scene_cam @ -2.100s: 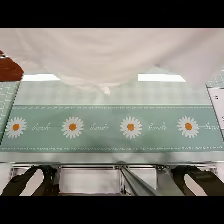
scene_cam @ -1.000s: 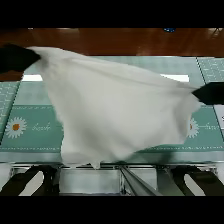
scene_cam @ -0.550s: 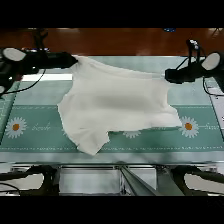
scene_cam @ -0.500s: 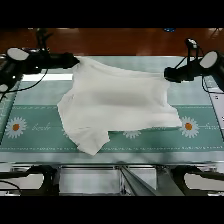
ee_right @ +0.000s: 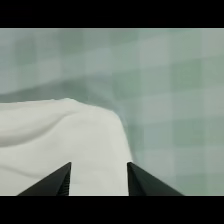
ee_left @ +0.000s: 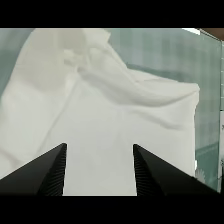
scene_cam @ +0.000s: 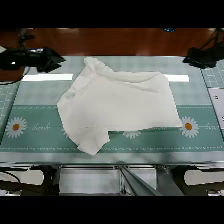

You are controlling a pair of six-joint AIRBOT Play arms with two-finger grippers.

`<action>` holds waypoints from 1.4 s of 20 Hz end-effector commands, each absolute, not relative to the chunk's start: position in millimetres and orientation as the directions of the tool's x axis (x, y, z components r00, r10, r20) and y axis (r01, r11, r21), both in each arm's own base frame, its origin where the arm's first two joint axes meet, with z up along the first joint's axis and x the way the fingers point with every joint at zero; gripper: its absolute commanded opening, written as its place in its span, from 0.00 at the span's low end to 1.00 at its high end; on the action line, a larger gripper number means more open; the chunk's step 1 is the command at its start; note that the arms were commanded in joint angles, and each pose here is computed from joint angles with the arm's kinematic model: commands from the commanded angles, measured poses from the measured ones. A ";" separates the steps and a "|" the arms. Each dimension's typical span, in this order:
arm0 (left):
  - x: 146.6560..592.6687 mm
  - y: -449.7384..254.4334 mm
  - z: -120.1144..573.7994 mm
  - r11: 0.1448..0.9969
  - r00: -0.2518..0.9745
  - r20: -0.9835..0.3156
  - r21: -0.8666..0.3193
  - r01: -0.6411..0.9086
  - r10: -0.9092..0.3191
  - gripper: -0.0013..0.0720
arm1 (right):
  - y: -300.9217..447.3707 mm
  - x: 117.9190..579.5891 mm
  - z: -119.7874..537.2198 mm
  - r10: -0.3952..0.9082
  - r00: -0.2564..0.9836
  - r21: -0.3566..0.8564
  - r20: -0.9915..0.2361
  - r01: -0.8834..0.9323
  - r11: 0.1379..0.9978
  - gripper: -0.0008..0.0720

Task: Fold the shirts.

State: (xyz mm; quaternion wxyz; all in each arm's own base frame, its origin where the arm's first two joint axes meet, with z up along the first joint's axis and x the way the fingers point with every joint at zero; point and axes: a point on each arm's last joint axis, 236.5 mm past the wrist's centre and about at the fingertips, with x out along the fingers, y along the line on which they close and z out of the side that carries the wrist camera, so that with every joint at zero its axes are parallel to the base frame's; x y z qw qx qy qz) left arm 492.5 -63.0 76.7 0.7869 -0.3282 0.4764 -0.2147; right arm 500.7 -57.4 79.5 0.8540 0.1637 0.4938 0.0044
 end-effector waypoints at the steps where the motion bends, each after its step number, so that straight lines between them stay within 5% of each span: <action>1: 417.9 -12.9 63.4 0.740 0.290 -0.727 -0.667 -0.084 -0.622 0.71 | -96.0 453.5 95.7 0.138 0.481 0.261 -0.866 0.200 0.944 0.57; 4: 365.0 11.6 30.1 0.786 0.310 -0.792 -0.592 -0.178 -0.526 0.71 | -102.8 399.1 65.5 0.115 0.465 0.273 -0.878 0.289 0.918 0.57; 7: 313.6 32.7 -8.7 0.727 0.361 -0.801 -0.591 -0.350 -0.477 0.71 | -92.4 330.7 17.2 0.134 0.440 0.323 -0.888 0.389 0.863 0.57; 14: 233.7 4.0 -71.4 0.568 0.306 -0.743 -0.658 -0.494 -0.595 0.71 | -13.0 256.9 -25.9 0.370 0.426 0.537 -0.826 0.392 0.747 0.57; 28: 208.3 -60.8 -103.5 0.630 0.096 -0.737 -0.631 -0.452 -0.669 0.71 | -11.0 251.8 -14.9 0.345 0.455 0.518 -0.821 0.338 0.786 0.57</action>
